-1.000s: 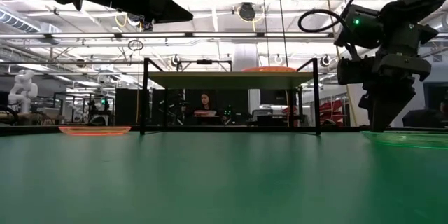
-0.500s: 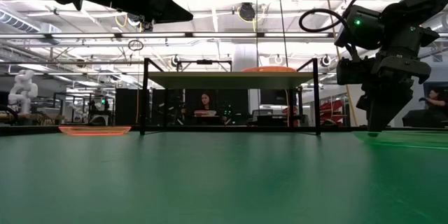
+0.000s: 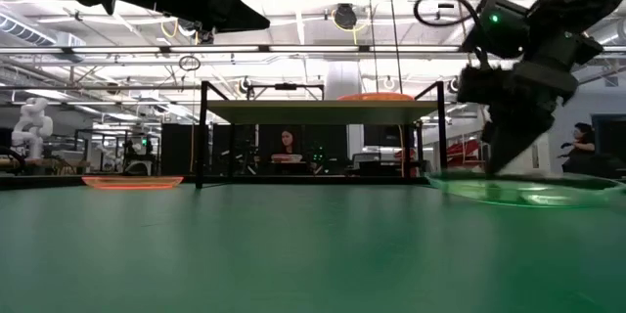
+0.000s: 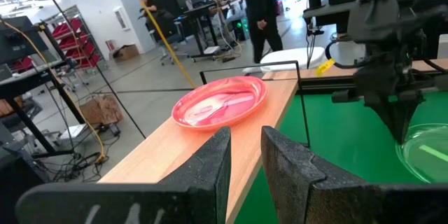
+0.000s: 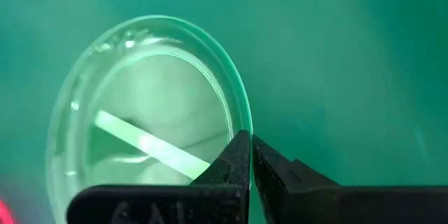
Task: Place and stack plates onto a shelf
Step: Put the green plate on the shelf
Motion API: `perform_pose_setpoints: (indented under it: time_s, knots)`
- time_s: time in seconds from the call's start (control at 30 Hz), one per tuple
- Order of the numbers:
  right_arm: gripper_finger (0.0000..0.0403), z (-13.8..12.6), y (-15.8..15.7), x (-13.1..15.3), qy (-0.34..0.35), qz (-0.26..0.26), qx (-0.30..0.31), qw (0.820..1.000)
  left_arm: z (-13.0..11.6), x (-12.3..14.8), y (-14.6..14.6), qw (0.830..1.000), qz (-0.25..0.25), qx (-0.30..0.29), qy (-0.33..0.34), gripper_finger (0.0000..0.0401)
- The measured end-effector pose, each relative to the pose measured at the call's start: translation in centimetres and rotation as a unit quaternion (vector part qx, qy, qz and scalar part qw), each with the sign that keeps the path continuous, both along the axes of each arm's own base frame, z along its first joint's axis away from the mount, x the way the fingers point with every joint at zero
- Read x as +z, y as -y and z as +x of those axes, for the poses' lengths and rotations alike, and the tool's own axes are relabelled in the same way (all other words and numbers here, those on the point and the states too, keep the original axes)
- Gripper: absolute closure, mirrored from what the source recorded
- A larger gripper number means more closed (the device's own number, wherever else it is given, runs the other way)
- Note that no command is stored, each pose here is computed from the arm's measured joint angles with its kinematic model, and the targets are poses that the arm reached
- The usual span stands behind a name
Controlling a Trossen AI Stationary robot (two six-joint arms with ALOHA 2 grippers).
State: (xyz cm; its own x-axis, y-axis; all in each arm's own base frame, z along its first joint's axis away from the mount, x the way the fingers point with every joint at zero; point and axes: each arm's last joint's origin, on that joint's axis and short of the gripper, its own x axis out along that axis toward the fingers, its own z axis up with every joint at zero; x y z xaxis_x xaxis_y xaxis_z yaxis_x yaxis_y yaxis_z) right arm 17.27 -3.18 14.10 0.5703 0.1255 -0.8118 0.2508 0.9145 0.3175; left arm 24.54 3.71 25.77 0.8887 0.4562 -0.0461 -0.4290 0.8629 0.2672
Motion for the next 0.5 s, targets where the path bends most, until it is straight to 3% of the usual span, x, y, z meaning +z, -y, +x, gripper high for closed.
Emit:
perform_pose_setpoints:
  time_s: [0.27, 0.5]
  knots:
    - [0.0403, 2.6, 0.6, 3.4, 0.117, -0.042, 0.022, 0.992, 0.0, 0.0, 0.0, 1.000, 0.000, 0.000, 0.000, 0.0313]
    - [0.0403, 5.0, 1.7, 8.4, 0.241, -0.126, 0.004, 0.962, 0.0, 0.0, 0.0, 1.000, 0.002, 0.000, -0.001, 0.0313]
